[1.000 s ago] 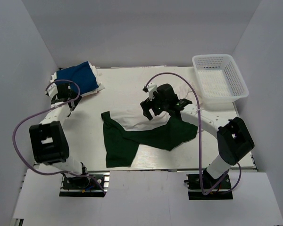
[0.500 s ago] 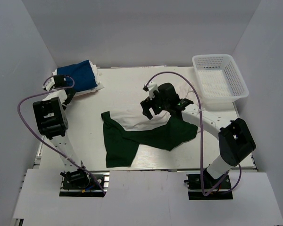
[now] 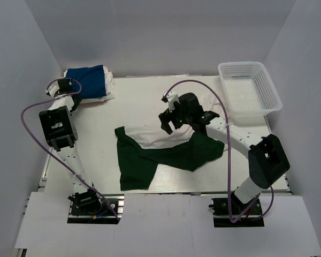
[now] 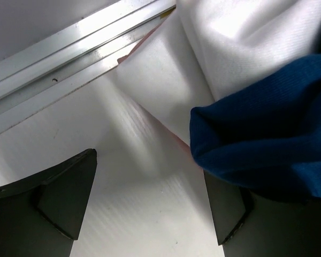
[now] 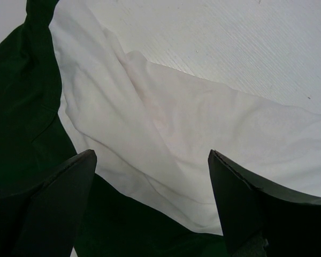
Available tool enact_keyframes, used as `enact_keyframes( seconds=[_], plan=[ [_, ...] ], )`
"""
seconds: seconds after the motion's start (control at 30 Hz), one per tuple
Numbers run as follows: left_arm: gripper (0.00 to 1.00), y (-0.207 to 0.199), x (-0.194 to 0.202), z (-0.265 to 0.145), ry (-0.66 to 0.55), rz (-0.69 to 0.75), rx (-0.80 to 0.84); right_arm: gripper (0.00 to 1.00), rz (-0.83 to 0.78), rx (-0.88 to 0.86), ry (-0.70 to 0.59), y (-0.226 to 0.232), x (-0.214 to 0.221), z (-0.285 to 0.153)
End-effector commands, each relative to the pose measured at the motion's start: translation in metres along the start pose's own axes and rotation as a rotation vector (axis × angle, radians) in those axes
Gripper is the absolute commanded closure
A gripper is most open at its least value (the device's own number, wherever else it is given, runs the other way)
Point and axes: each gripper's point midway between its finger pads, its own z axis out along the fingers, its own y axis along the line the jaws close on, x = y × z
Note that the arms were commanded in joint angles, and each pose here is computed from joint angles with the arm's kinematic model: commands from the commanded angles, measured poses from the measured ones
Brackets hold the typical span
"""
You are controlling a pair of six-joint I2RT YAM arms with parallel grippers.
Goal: Fold and stack the t-shirts
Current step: Flatten out the tshirt
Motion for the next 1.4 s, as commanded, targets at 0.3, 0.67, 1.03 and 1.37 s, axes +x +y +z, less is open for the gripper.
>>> enact_keyframes(
  seconds=[0.3, 0.67, 1.03, 1.37],
  plan=[
    [0.11, 0.026, 0.038, -0.151, 0.136, -0.016, 0.215, 0.10, 0.143, 0.101, -0.121, -0.013, -0.025, -0.019],
    [0.01, 0.077, 0.140, -0.303, 0.459, 0.209, 0.466, 0.10, 0.575, 0.421, 0.000, -0.047, 0.057, -0.083],
    [0.08, 0.135, 0.222, -0.339, 0.674, 0.317, 0.437, 0.10, 0.775, 0.632, 0.317, -0.021, 0.196, -0.151],
    [0.07, 0.110, 0.218, -0.337, 0.602, 0.358, 0.496, 0.21, 0.758, 0.481, 0.373, -0.012, 0.211, -0.103]
  ],
)
